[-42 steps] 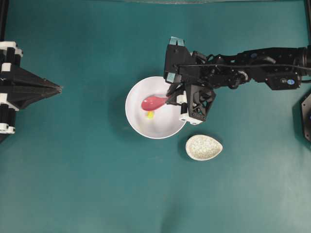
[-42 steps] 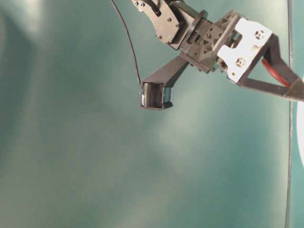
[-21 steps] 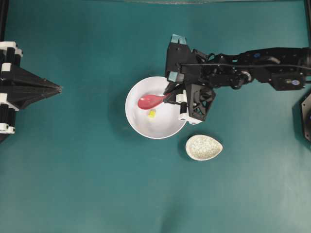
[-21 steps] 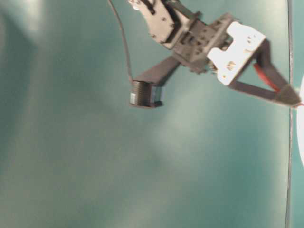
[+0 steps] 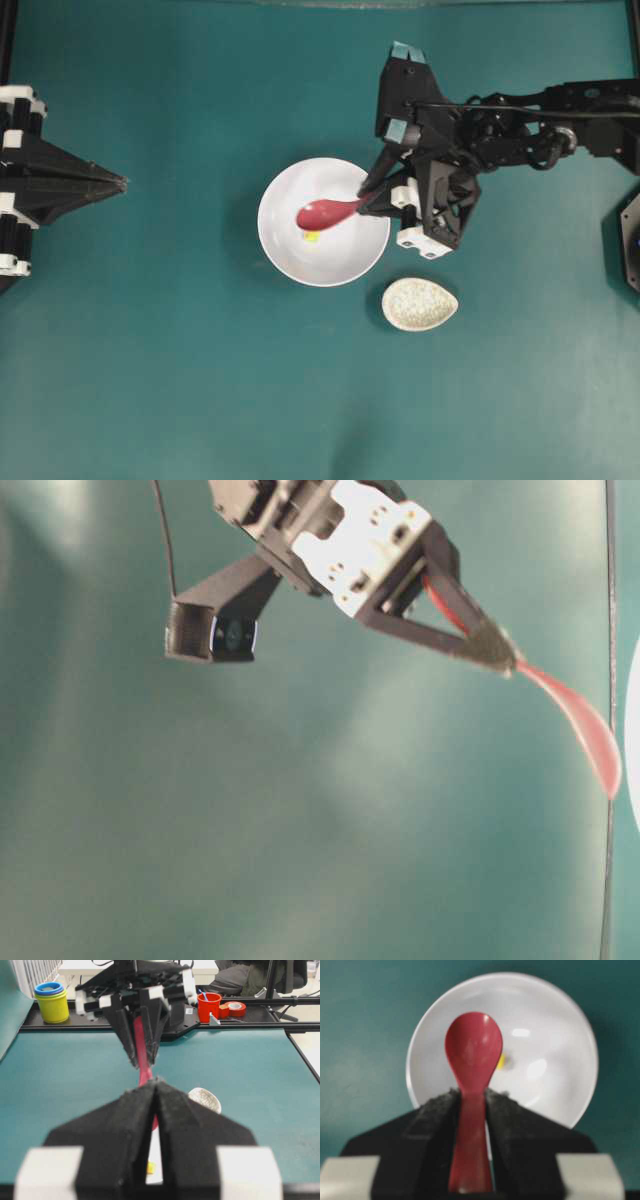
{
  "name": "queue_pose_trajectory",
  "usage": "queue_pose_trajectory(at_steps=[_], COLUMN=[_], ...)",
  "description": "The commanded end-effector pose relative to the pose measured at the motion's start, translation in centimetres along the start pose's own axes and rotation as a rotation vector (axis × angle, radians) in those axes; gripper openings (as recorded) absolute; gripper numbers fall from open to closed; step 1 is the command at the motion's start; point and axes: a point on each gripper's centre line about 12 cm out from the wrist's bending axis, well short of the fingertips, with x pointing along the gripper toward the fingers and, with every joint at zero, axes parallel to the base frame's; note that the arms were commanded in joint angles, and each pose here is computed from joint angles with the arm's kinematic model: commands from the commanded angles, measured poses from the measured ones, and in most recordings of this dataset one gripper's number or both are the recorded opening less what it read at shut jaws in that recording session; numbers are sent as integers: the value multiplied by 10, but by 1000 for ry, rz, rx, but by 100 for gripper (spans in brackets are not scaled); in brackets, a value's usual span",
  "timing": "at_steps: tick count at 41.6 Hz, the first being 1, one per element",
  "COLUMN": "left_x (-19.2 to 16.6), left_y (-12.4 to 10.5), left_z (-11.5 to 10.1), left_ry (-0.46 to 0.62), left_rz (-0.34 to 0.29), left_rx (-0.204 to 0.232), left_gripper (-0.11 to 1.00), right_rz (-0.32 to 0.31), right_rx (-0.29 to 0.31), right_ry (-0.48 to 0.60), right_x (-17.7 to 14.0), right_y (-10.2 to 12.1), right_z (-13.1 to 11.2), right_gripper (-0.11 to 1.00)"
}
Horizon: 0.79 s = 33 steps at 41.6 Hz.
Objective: Scoop the yellow hexagonal prism block from the bowl with a spoon using the right arm.
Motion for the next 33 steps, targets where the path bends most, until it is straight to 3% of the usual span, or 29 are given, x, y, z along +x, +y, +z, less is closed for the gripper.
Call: queue_pose_trajectory(at_steps=[1, 9, 33], left_x=[2, 2, 2], left_y=[0, 1, 1], left_z=[10, 10, 9], left_ry=[-26, -26, -24], left_rz=[0, 2, 2], left_rx=[5, 5, 5], left_gripper=[0, 0, 0], right_rz=[16, 29, 8], right_rx=[14, 40, 25], right_ry=[0, 66, 148], right_x=[-10, -10, 7], right_y=[5, 7, 0], right_z=[5, -2, -15], right_gripper=[24, 24, 24])
